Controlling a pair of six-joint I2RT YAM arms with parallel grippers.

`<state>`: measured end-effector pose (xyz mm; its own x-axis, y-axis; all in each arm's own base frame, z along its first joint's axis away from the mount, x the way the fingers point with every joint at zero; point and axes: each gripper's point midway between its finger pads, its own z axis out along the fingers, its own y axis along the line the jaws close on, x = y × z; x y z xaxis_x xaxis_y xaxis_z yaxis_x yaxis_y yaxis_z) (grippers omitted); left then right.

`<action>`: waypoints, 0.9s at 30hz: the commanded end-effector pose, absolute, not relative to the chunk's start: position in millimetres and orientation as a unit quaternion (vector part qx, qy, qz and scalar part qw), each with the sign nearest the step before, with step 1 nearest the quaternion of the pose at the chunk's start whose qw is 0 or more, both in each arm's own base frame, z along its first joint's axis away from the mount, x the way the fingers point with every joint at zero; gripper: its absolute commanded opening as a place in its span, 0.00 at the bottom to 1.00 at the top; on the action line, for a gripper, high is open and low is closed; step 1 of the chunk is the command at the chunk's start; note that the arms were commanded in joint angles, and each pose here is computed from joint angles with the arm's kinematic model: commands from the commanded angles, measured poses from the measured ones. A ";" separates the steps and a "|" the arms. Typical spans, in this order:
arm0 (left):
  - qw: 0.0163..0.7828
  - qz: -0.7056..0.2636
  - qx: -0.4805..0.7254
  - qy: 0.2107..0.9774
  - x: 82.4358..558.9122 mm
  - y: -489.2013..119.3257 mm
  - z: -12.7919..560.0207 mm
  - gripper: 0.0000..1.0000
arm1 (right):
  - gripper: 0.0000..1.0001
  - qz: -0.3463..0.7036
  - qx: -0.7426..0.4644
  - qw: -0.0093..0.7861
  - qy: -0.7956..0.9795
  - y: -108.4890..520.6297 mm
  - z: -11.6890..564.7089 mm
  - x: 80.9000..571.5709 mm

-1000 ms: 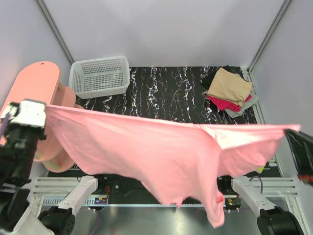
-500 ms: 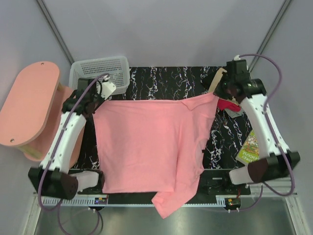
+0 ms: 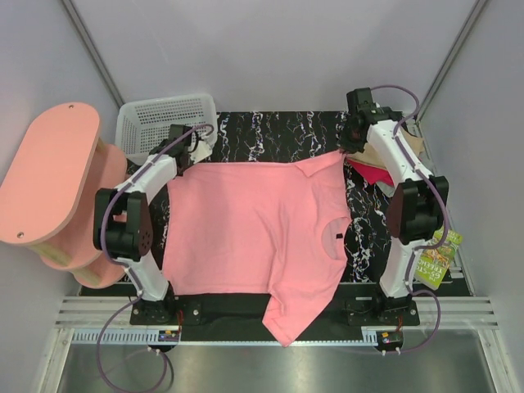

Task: Fold and stack the t-shirts
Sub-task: Flatten out the tshirt, then fold the flattened tshirt in 1/3 of the way

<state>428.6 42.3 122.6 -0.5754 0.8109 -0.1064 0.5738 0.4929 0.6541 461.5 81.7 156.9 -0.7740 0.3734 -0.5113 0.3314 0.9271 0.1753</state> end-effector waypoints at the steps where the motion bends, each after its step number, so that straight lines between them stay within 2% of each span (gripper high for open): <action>1: 0.261 0.371 0.383 0.805 479.4 54.4 171.9 0.00 | 0.00 0.052 0.188 0.351 0.916 76.2 200.5 501.4; 13: 0.258 0.406 0.374 0.793 523.6 65.1 173.4 0.00 | 0.00 0.052 0.181 0.330 0.925 72.6 189.2 542.3; 27: 0.262 0.419 0.386 0.779 506.1 79.5 166.9 0.00 | 0.00 0.083 0.175 0.283 0.939 87.8 170.3 523.0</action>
